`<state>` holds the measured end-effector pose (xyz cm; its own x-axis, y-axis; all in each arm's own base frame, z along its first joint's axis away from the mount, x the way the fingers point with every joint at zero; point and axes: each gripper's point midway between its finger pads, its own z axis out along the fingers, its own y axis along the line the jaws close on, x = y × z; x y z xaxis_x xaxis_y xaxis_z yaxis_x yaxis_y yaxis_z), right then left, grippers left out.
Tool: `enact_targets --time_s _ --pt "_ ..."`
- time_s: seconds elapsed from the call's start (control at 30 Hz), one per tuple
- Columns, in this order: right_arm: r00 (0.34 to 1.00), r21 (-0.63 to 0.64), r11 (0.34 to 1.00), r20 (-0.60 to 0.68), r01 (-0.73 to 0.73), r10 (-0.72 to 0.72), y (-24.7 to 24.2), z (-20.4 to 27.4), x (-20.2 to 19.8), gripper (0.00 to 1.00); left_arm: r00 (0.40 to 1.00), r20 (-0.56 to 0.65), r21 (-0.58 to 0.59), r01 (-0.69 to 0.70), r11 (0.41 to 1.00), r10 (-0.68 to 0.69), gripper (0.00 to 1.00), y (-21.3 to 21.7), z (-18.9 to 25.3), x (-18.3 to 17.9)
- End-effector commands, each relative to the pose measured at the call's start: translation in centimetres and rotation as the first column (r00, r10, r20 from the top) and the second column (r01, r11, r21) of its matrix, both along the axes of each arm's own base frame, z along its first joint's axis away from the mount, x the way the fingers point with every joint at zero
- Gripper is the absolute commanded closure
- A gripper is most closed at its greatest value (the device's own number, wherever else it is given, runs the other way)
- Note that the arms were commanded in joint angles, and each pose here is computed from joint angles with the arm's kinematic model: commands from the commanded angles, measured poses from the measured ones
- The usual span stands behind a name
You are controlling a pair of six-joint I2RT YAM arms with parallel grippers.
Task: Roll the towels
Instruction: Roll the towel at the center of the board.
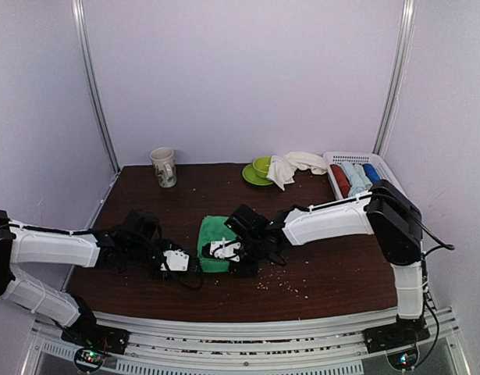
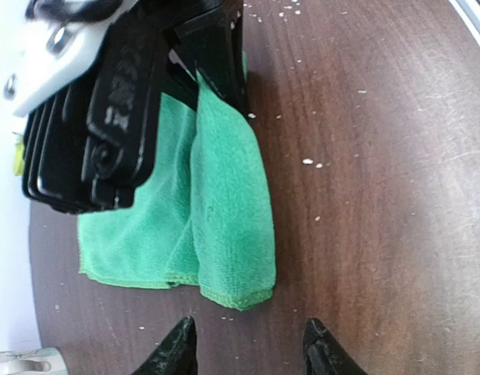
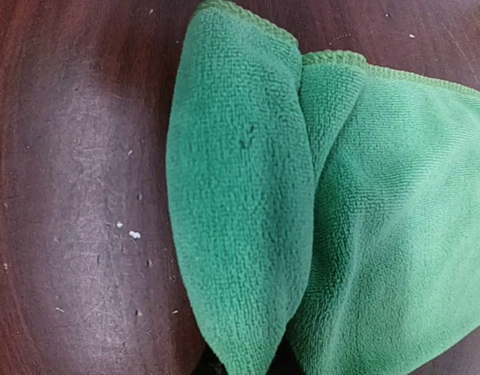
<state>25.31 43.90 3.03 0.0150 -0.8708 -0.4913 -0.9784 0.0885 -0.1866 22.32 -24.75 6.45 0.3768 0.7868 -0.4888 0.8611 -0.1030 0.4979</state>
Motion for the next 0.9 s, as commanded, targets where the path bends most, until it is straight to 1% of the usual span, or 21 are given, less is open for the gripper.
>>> enact_targets --time_s 0.0,0.2,0.37,0.5,0.63,0.87 --pt "0.960 -0.093 0.996 -0.281 -0.014 -0.013 -2.0 -3.9 -2.9 1.00 0.989 0.150 -0.063 -0.004 0.998 0.013 0.52 -0.7 2.1 1.7" --pt "0.871 -0.122 0.992 -0.489 -0.015 -0.047 -2.8 -5.6 -3.7 1.00 0.973 0.230 -0.049 0.020 0.999 -0.008 0.52 -1.5 1.9 1.4" --pt "0.799 -0.132 0.991 -0.596 -0.002 -0.077 -2.9 -6.2 -3.5 1.00 0.948 0.315 -0.027 0.054 0.998 -0.042 0.51 -2.5 1.0 0.3" --pt "0.765 -0.128 0.992 -0.638 0.009 -0.089 -2.7 -6.2 -3.0 1.00 0.928 0.368 0.012 0.052 0.999 -0.053 0.51 -2.9 -0.1 0.3" --pt "0.745 -0.134 0.991 -0.659 0.019 -0.103 -2.7 -6.5 -2.8 1.00 0.910 0.414 0.025 0.014 1.000 -0.023 0.52 -3.2 -0.7 1.3" --pt "0.732 -0.134 0.991 -0.672 0.026 -0.110 -2.9 -6.7 -2.6 1.00 0.887 0.461 0.037 -0.049 0.998 0.026 0.53 -3.2 -1.5 2.6"
